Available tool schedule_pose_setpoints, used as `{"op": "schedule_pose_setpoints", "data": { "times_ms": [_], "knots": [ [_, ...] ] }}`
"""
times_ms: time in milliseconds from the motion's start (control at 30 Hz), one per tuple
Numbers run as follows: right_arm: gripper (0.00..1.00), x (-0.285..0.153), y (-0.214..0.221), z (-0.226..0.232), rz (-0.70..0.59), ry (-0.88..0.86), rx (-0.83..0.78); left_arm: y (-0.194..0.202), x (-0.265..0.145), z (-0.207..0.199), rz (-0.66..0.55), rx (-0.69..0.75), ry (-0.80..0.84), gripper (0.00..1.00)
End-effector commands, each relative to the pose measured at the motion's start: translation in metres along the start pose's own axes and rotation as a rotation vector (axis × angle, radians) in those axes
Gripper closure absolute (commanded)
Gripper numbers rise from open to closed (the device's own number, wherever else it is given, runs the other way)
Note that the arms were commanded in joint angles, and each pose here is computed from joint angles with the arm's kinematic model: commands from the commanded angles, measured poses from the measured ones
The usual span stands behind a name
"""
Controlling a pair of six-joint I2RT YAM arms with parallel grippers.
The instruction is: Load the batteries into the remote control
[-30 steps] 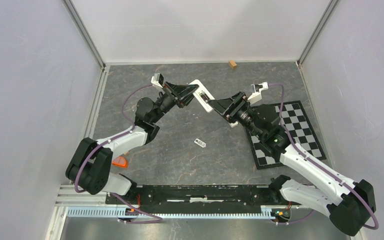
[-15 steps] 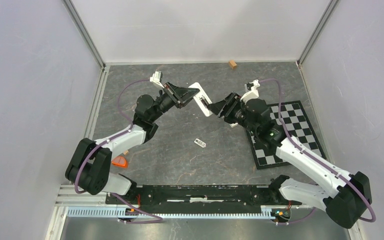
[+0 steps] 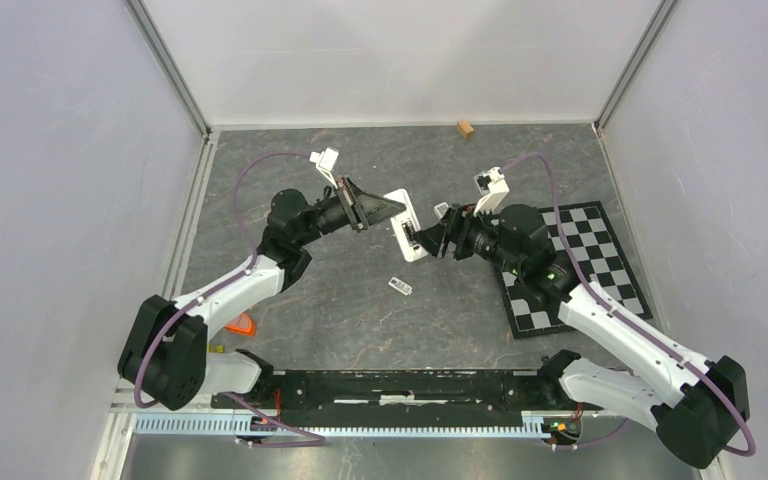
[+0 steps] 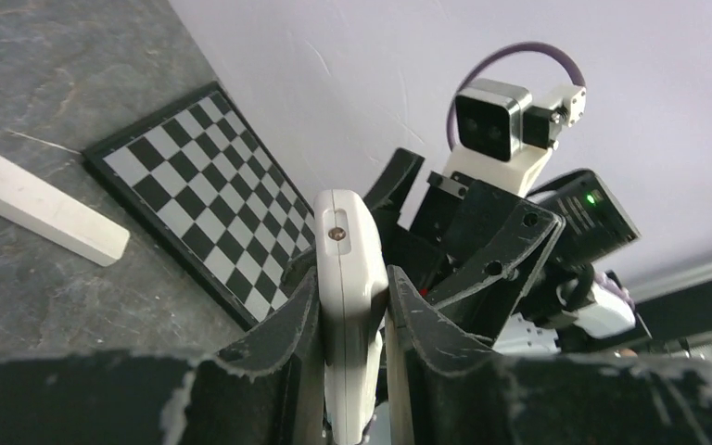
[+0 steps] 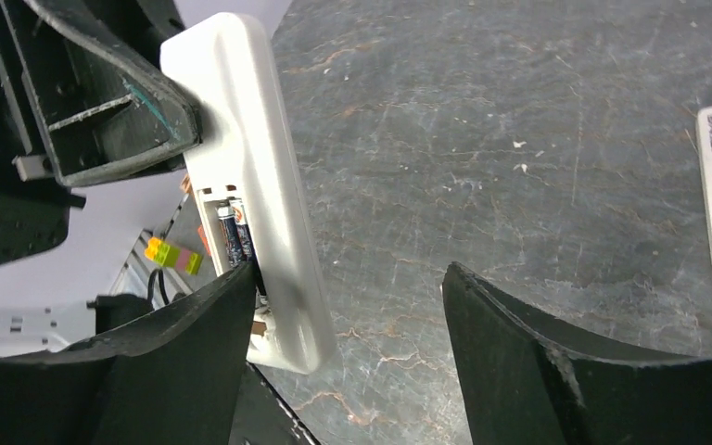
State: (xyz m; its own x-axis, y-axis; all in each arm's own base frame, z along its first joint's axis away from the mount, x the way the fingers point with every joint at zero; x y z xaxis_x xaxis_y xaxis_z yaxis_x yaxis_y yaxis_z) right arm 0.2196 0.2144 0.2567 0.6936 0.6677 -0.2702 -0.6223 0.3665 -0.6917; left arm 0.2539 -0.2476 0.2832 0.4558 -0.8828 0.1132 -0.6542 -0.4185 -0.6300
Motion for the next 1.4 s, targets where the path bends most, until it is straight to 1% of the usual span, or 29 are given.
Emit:
{"op": "schedule_pose_setpoints", "data": {
  "times_ms": [0,67,267,367,433,533,800,900,967,1033,1133,1233,1300,1367],
  "knots": [
    [0.22,-0.006,-0.001,0.008,-0.006,-0.146,-0.148,-0.004,-0.01,-0.042,0.049,0.162,0.204,0.98],
    [0.25,-0.005,0.0,0.01,0.001,-0.167,-0.158,-0.002,-0.013,-0.044,0.069,0.175,0.225,0.98],
    [0.41,-0.002,-0.003,0.013,-0.024,-0.176,-0.132,0.002,-0.019,-0.054,0.113,0.214,0.293,0.98],
    [0.45,0.002,-0.004,0.007,-0.028,-0.131,-0.117,0.002,-0.022,-0.059,0.12,0.23,0.335,0.98],
    [0.51,0.006,-0.001,0.002,-0.007,-0.086,-0.107,0.002,-0.023,-0.063,0.119,0.236,0.357,0.98],
    [0.55,0.015,0.0,-0.002,0.032,-0.05,-0.107,0.003,-0.025,-0.066,0.117,0.243,0.383,0.98],
    [0.76,0.029,0.003,-0.012,0.043,0.032,-0.025,0.007,-0.03,-0.067,0.12,0.244,0.399,0.98],
    [0.78,0.031,0.01,-0.018,0.092,0.07,-0.014,0.008,-0.03,-0.064,0.109,0.237,0.376,0.98],
    [0.74,0.03,0.013,-0.016,0.11,0.043,-0.03,0.008,-0.029,-0.058,0.1,0.232,0.329,0.98],
    [0.66,0.026,0.012,-0.009,0.11,-0.014,-0.061,0.009,-0.028,-0.044,0.09,0.223,0.239,0.98],
    [0.5,0.017,0.006,0.001,0.093,-0.091,-0.13,0.01,-0.03,-0.015,0.061,0.213,0.055,0.98],
    [0.3,0.007,0.004,0.006,0.07,-0.14,-0.194,0.01,-0.039,0.015,0.015,0.18,-0.126,0.98],
    [0.22,0.003,0.005,0.003,0.055,-0.147,-0.232,0.012,-0.047,0.034,-0.012,0.155,-0.242,0.98],
    [0.17,0.002,0.012,-0.004,0.074,-0.146,-0.274,0.014,-0.056,0.051,-0.039,0.127,-0.357,0.98]
  ]
}}
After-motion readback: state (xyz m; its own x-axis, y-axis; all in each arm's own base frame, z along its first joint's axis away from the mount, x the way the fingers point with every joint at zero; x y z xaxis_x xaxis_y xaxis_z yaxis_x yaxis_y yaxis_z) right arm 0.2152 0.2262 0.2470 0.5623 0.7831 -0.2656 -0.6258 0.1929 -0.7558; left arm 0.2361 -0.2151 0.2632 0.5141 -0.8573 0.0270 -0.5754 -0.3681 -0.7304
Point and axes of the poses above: each gripper's point midway between its finger pads, its own x axis out along the fingers, its own z axis along the line the jaws close on, y = z × x, the point moved 6 cm from there along -x, back along the fingers, and after that the axes turned 7 degrees about x, right-handed, at the moved point
